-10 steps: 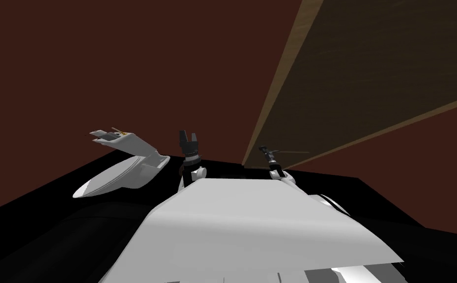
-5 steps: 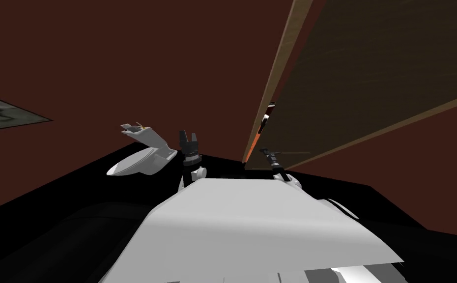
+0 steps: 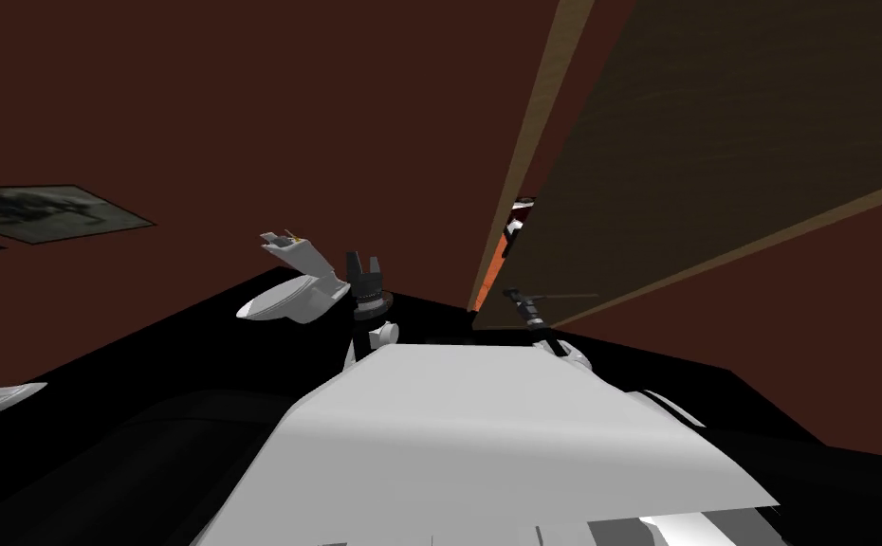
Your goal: Pull the door open
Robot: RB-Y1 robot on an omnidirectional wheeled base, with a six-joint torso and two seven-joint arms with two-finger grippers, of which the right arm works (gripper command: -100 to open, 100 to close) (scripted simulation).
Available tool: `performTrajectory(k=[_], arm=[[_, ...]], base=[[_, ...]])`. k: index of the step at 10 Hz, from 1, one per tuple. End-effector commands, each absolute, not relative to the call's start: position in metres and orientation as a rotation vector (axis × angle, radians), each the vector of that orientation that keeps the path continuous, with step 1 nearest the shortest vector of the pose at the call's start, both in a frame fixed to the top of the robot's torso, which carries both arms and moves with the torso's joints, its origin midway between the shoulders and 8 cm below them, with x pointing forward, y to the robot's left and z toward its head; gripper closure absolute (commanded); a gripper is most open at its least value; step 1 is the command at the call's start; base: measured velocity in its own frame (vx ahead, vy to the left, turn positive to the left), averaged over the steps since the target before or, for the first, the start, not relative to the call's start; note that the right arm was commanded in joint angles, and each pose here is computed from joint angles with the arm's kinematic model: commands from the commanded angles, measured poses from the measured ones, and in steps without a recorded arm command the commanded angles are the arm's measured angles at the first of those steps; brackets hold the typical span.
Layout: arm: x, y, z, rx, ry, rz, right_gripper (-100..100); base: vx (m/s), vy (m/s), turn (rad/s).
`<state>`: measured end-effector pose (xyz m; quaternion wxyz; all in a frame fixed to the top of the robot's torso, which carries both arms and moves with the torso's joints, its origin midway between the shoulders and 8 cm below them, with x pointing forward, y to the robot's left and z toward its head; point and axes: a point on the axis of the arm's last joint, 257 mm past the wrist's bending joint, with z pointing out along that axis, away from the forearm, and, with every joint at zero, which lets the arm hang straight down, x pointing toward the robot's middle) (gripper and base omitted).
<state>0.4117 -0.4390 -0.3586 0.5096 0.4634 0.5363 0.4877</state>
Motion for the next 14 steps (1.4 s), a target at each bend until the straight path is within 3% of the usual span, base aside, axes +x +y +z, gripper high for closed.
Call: performTrajectory(k=[1, 9, 14], arm=[[0.404, -0.442, -0.358, 1.108, 1.299, 1.182, 100], [0.369, -0.447, -0.360, 1.082, 1.337, 1.221, 100], [0.338, -0.460, -0.358, 1.067, 1.348, 1.235, 100]], base=[[-0.117, -0.046, 0.148], [-0.180, -0.078, 0.130], [-0.203, -0.096, 0.213]])
